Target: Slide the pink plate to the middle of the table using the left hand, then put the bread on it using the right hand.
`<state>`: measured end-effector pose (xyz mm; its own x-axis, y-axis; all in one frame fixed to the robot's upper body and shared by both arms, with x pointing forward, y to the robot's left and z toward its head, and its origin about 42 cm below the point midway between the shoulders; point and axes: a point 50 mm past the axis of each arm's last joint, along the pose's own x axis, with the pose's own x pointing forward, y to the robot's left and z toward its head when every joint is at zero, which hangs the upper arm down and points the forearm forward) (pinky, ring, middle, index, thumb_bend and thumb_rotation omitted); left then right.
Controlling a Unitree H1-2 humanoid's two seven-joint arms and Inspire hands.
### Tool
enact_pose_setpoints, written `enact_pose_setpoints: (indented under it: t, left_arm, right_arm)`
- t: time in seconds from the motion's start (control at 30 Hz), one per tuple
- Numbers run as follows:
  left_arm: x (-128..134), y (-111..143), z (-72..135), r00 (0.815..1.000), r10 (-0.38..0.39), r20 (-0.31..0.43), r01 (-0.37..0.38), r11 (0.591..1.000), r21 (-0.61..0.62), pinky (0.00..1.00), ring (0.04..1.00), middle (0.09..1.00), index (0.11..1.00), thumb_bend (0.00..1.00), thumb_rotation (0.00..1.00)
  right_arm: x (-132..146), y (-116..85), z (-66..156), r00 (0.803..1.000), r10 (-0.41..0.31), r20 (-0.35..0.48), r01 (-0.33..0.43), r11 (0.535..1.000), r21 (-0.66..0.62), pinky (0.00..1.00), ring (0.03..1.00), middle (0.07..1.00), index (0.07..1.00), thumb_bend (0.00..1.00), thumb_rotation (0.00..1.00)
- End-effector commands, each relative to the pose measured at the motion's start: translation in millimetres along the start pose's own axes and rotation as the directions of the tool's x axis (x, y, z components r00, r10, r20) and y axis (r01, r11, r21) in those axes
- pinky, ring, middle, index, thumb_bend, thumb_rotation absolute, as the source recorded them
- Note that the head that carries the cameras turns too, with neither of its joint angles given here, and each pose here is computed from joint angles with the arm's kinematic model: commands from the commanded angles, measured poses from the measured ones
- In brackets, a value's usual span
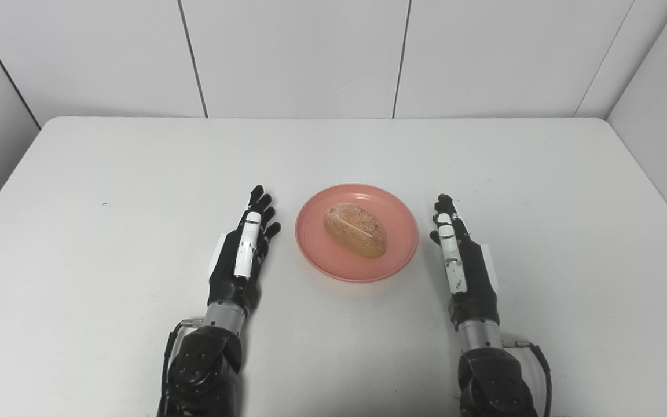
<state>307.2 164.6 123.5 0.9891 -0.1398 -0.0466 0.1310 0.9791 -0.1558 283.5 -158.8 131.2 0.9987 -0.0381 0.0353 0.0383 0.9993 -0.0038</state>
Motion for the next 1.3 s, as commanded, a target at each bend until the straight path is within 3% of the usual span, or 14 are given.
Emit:
enact_pose_setpoints:
  t: [0.0, 1.27]
  left_arm:
    - [7.2, -2.8, 12.0, 0.999, -0.012, 0.041, 0.011, 1.000, 0.020, 1.00, 0.994, 1.000, 0.993, 0.36, 1.00]
    - [10.3, -11.5, 10.2, 0.998, -0.022, 0.055, 0.019, 0.999, 0.042, 0.99, 0.985, 0.994, 0.989, 0.34, 1.00]
  right_arm:
    - [6.1, 2.5, 11.6, 0.999, 0.016, 0.047, -0.017, 1.000, 0.009, 0.92, 0.945, 0.946, 0.934, 0.18, 1.00]
    - [7.6, -4.5, 11.9, 0.999, 0.016, 0.049, -0.014, 0.999, -0.047, 0.89, 0.932, 0.932, 0.921, 0.19, 1.00]
